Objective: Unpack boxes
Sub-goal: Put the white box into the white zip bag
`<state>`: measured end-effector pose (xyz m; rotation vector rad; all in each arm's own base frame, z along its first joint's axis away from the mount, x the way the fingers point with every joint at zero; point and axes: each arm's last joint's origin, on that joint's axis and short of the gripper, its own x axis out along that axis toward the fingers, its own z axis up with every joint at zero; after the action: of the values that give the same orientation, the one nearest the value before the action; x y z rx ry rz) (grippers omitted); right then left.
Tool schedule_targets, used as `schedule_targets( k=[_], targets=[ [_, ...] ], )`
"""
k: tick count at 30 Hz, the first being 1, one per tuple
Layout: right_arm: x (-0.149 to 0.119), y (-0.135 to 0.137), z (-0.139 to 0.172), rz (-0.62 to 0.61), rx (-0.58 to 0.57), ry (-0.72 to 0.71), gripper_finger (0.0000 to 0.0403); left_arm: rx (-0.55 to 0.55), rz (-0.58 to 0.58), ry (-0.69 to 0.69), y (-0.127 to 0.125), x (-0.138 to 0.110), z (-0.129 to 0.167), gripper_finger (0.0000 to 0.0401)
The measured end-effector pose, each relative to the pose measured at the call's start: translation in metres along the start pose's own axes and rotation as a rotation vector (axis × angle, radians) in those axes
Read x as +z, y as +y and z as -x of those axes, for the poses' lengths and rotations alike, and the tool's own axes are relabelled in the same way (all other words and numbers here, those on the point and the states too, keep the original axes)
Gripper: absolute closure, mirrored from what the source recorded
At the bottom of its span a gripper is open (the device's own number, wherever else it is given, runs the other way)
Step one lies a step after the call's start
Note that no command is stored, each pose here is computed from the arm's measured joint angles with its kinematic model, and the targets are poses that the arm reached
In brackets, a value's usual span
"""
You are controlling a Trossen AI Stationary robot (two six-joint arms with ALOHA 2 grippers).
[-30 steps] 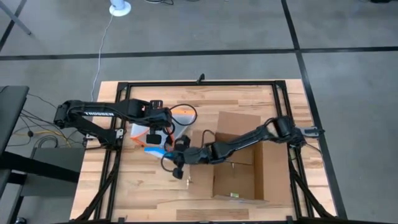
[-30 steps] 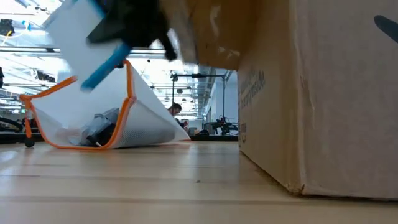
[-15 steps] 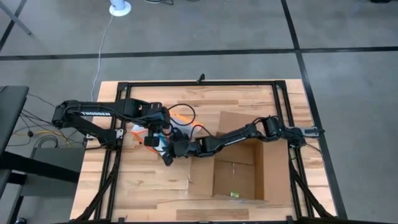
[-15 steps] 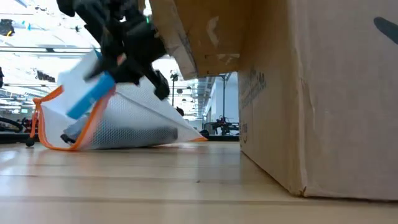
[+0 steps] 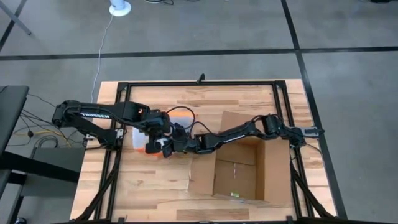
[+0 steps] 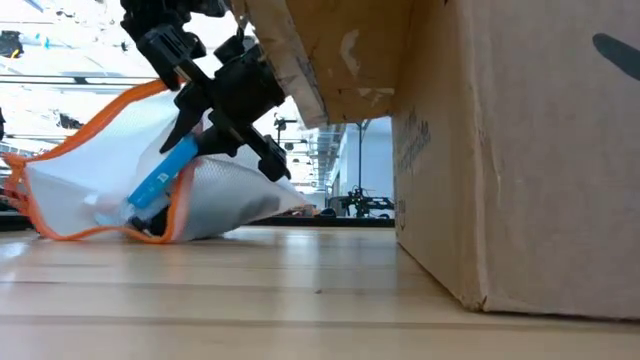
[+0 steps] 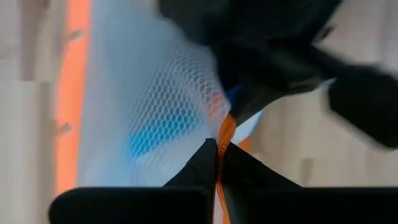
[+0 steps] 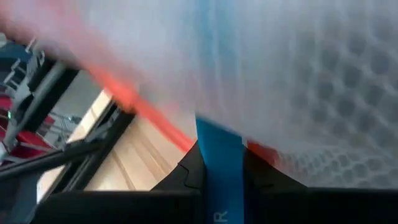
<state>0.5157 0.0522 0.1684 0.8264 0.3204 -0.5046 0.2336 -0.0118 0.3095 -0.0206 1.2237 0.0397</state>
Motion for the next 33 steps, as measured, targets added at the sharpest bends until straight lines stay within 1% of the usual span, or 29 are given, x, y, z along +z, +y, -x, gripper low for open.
schedule_targets(
  k=[4, 5, 9, 15, 19, 24, 29, 32, 33],
  targets=[
    [0.008, -0.001, -0.003, -0.068, 0.017, -0.038, 0.0377, -0.060, 0.036, -0.060, -0.003, 0.006, 0.000, 0.0401],
    [0.010, -0.001, -0.003, -0.085, 0.024, -0.047, 0.0370, -0.067, 0.037, -0.069, -0.004, 0.007, 0.000, 0.0401],
    [0.016, -0.004, -0.006, -0.166, 0.030, -0.055, 0.0317, -0.061, 0.041, -0.072, -0.003, 0.007, 0.001, 0.0401],
    [0.017, -0.006, -0.008, -0.193, 0.029, -0.065, 0.0244, -0.062, 0.045, -0.060, -0.003, 0.005, 0.001, 0.0401],
    [0.019, -0.009, -0.009, -0.093, 0.023, -0.048, 0.0213, -0.049, 0.043, -0.020, -0.003, 0.002, 0.001, 0.0401],
    [0.020, 0.000, -0.005, 0.012, 0.105, 0.009, 0.0203, -0.030, 0.019, 0.092, -0.002, -0.009, 0.000, 0.0401],
    [0.014, 0.009, 0.004, 0.256, 0.136, 0.025, 0.0202, -0.016, 0.007, 0.141, -0.001, -0.013, 0.001, 0.0401],
    [0.017, 0.020, 0.018, 0.383, 0.162, 0.055, 0.0202, -0.008, -0.002, 0.143, -0.001, -0.014, 0.001, 0.0401],
    [0.017, 0.023, 0.025, 0.419, 0.153, 0.081, 0.0202, -0.006, -0.002, 0.142, -0.001, -0.014, 0.001, 0.0401]
  ],
)
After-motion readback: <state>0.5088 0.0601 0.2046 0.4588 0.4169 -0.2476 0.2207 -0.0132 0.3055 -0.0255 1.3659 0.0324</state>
